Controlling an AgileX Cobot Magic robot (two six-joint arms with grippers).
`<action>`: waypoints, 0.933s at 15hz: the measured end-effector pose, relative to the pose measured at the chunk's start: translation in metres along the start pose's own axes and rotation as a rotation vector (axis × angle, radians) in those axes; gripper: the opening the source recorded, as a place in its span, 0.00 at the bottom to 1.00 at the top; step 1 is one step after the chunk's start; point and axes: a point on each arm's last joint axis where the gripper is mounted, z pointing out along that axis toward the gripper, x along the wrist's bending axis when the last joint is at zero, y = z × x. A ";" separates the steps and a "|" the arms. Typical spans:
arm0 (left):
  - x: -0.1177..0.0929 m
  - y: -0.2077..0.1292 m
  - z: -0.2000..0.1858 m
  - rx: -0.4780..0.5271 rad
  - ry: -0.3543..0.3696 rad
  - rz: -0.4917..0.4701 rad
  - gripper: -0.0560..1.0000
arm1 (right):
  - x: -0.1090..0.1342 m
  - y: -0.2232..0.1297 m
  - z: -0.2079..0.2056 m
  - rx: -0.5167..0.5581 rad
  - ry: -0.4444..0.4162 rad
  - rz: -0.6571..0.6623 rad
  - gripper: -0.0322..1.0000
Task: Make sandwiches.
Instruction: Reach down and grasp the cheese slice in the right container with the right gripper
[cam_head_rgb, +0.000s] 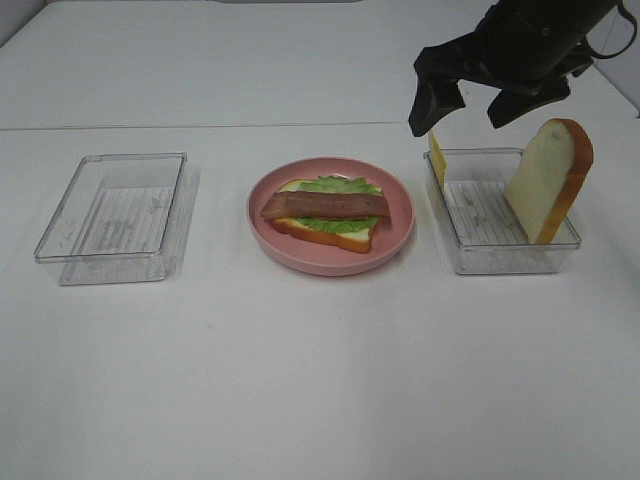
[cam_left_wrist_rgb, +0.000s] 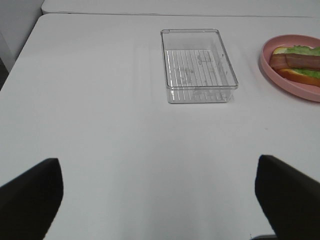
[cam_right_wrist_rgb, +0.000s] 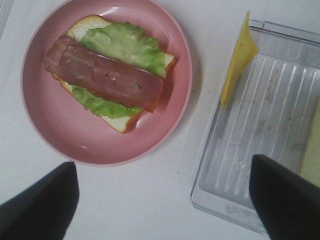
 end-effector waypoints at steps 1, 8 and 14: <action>0.000 0.000 0.000 0.000 0.000 0.000 0.96 | 0.000 0.005 0.008 0.010 -0.003 0.008 0.90; 0.000 0.000 0.000 0.000 0.000 0.000 0.96 | -0.011 0.037 0.066 0.083 -0.041 -0.013 0.90; 0.000 0.000 0.000 0.000 0.000 0.000 0.96 | -0.017 0.042 0.106 0.122 -0.062 -0.030 0.90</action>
